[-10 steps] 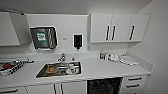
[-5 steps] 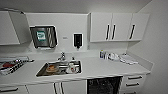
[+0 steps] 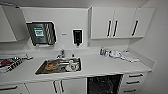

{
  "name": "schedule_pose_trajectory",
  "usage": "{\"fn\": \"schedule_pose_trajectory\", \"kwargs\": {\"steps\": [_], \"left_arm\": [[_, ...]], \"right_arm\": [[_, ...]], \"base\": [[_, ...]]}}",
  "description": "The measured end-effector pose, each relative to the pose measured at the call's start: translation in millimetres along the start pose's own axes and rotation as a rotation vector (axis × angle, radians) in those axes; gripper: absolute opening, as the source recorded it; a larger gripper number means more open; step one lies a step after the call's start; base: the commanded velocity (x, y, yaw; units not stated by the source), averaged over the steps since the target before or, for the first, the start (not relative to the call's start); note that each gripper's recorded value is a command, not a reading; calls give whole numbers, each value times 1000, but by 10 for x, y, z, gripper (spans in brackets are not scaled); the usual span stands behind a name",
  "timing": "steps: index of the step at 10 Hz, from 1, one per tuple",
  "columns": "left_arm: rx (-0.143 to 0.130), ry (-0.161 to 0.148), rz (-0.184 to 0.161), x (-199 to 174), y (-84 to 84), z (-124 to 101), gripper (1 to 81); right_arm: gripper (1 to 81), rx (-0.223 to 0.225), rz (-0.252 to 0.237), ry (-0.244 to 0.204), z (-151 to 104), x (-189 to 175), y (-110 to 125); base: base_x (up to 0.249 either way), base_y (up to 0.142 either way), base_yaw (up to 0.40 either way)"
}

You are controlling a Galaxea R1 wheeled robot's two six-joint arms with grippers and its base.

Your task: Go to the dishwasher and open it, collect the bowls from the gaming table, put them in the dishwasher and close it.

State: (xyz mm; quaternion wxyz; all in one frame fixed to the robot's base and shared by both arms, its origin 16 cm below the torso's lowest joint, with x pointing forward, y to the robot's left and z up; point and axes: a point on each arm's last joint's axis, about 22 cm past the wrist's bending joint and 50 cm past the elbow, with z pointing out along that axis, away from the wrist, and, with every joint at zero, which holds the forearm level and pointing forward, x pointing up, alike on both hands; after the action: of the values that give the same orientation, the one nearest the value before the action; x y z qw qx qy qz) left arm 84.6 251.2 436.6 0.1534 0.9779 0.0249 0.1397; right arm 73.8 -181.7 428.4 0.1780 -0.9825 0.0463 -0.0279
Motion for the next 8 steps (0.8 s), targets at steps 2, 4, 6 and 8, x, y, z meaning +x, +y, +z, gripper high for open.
{"fn": "schedule_pose_trajectory", "kwargs": {"steps": [2, 4, 6, 8], "left_arm": [[-1, 10, 3, -28, 5, -22, 811], [2, -16, -3, -203, -8, -53, 811], [-3, 0, 0, -90, 24, -25, 811], [-6, -4, -1, -124, 63, -13, 811]], "right_arm": [[811, 0, -5, 14, -13, -14, -1], [811, 3, -3, -4, -8, -127, -1], [811, 2, -5, 7, -10, -49, -7], [811, 7, -4, 4, 2, -73, -46]], "base": [[0, 0, 0], [0, 0, 0], [0, 0, 0], [0, 0, 0]]}}
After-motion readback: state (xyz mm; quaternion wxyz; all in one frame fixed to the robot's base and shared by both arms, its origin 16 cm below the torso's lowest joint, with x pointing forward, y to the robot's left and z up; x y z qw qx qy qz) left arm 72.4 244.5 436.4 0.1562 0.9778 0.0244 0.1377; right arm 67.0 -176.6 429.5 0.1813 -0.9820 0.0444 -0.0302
